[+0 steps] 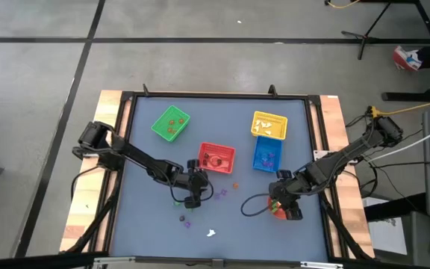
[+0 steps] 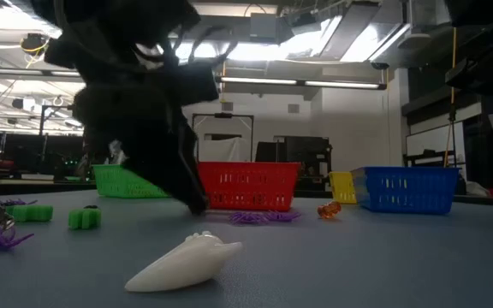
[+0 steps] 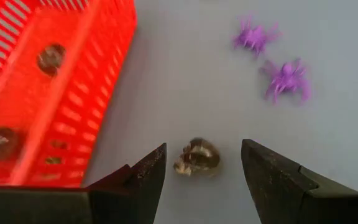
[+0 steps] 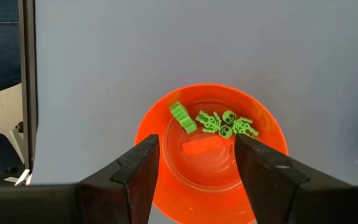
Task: Sort Halloween decoration
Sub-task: Put the black skull toy into the red bin
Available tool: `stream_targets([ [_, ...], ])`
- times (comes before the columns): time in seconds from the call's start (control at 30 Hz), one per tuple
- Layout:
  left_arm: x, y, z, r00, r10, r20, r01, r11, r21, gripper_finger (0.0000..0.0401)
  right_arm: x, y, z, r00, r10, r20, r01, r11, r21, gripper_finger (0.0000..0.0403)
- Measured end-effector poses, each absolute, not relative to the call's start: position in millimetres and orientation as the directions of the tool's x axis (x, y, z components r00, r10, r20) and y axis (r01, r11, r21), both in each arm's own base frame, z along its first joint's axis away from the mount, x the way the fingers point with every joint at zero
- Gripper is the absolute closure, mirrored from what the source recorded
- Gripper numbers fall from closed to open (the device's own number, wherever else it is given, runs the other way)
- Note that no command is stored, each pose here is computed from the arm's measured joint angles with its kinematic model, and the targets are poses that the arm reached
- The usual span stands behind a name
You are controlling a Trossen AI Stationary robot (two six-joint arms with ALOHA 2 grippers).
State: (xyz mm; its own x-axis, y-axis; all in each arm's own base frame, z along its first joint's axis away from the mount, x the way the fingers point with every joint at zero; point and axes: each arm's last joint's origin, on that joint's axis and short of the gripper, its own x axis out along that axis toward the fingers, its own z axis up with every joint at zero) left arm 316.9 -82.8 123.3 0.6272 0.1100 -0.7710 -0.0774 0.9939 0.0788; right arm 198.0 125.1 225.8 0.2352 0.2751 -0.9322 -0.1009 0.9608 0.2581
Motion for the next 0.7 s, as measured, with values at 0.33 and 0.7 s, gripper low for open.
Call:
stream_targets([
  [0.33,318.2,-83.2,112.7,0.604,0.119,-0.788,-0.116,0.991,0.061,0.0209,198.0,125.1,225.9,0.235,0.275,-0.932,-0.101,0.961,0.258,0.0194],
  [0.7,318.0,-83.2,112.1,0.602,0.119,-0.790,-0.115,0.991,0.061,0.0231,198.0,125.0,225.8,0.235,0.275,-0.932,-0.101,0.961,0.258,0.0194],
])
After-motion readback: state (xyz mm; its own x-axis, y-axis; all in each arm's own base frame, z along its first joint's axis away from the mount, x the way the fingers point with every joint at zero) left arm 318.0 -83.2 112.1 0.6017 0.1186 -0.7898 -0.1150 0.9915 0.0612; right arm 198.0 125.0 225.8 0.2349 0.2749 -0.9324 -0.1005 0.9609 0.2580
